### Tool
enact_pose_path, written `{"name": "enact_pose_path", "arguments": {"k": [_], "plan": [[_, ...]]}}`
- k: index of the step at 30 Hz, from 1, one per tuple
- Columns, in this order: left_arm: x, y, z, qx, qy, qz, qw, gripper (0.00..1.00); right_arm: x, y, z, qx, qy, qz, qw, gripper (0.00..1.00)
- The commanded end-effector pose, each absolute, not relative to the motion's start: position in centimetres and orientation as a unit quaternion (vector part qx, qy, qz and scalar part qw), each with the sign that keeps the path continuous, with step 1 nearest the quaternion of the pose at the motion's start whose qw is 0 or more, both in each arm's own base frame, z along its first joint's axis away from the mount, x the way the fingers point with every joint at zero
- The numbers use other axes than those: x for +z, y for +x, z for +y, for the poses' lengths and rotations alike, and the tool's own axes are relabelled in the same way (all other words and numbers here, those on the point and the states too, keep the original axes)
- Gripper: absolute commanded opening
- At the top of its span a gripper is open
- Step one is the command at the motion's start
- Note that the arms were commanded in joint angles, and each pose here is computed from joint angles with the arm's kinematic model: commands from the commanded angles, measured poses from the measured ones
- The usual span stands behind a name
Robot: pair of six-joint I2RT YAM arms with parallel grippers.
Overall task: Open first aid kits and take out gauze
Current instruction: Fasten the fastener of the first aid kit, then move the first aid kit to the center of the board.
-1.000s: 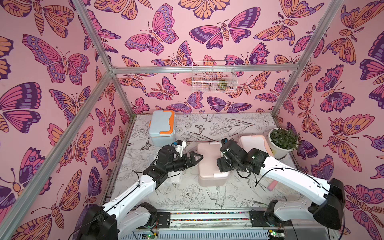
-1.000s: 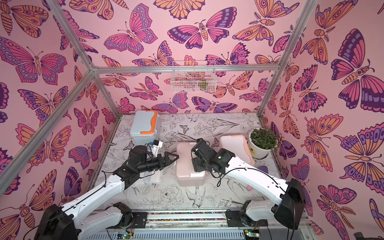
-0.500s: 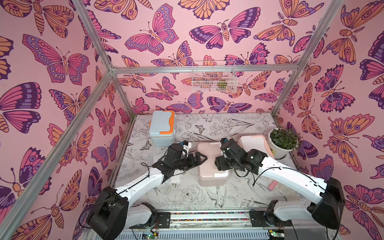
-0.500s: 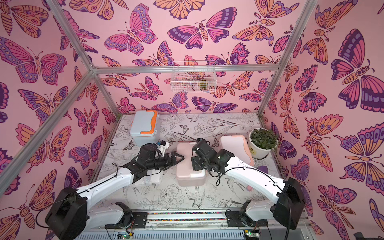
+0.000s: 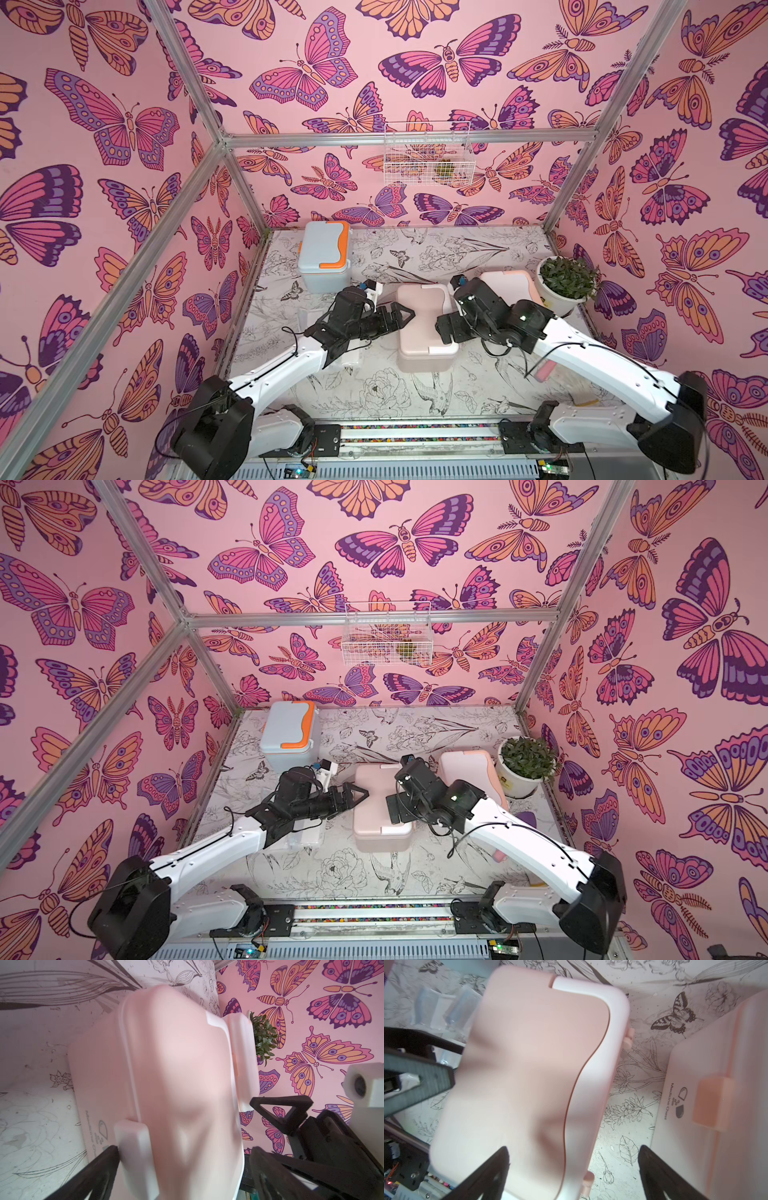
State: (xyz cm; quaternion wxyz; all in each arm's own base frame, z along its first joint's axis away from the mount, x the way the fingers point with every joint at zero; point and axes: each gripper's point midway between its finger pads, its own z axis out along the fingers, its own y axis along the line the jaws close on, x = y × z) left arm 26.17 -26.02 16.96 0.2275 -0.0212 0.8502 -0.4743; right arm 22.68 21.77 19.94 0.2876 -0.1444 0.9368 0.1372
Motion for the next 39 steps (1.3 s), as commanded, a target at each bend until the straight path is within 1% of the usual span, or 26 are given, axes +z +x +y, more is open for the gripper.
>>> {"name": "enact_pose_path", "arguments": {"k": [1, 6, 10, 12, 15, 18, 22, 28, 34, 39], "plan": [[17.4, 25.8, -25.0, -0.462, -0.013, 0.851, 0.25, 1.0, 20.6, 20.4, 21.3, 0.143, -0.185, 0.928, 0.29, 0.97], [16.7, 24.5, -25.3, -0.464, -0.006, 0.856, 0.227, 1.0, 20.4, 16.0, 22.8, 0.16, -0.261, 0.91, 0.279, 0.95], [16.4, 23.6, -26.5, -0.463, 0.009, 0.86, 0.215, 1.0, 18.7, 12.2, 24.6, 0.157, -0.327, 0.897, 0.252, 0.94], [16.2, 23.5, -27.1, -0.46, 0.015, 0.862, 0.214, 1.0, 17.4, 10.8, 25.4, 0.148, -0.345, 0.897, 0.233, 0.93], [15.9, 24.0, -27.7, -0.459, 0.018, 0.863, 0.213, 1.0, 15.6, 10.3, 26.6, 0.153, -0.333, 0.905, 0.218, 0.92], [15.9, 25.0, -28.5, -0.457, 0.024, 0.863, 0.217, 1.0, 14.6, 12.3, 27.3, 0.133, -0.28, 0.918, 0.247, 0.89], [15.5, 26.7, -29.8, -0.45, 0.031, 0.866, 0.218, 1.0, 14.0, 16.2, 25.9, 0.081, -0.205, 0.941, 0.256, 0.83], [15.4, 29.1, -31.4, -0.447, 0.044, 0.866, 0.22, 1.0, 13.6, 20.7, 24.6, 0.077, -0.149, 0.952, 0.257, 0.83], [15.6, 34.3, -31.6, -0.446, 0.028, 0.864, 0.23, 1.0, 13.8, 25.6, 23.8, 0.084, -0.106, 0.954, 0.269, 0.83], [15.5, 38.9, -32.3, -0.45, 0.023, 0.861, 0.237, 1.0, 13.0, 29.3, 24.4, 0.104, -0.082, 0.957, 0.259, 0.82]]}}
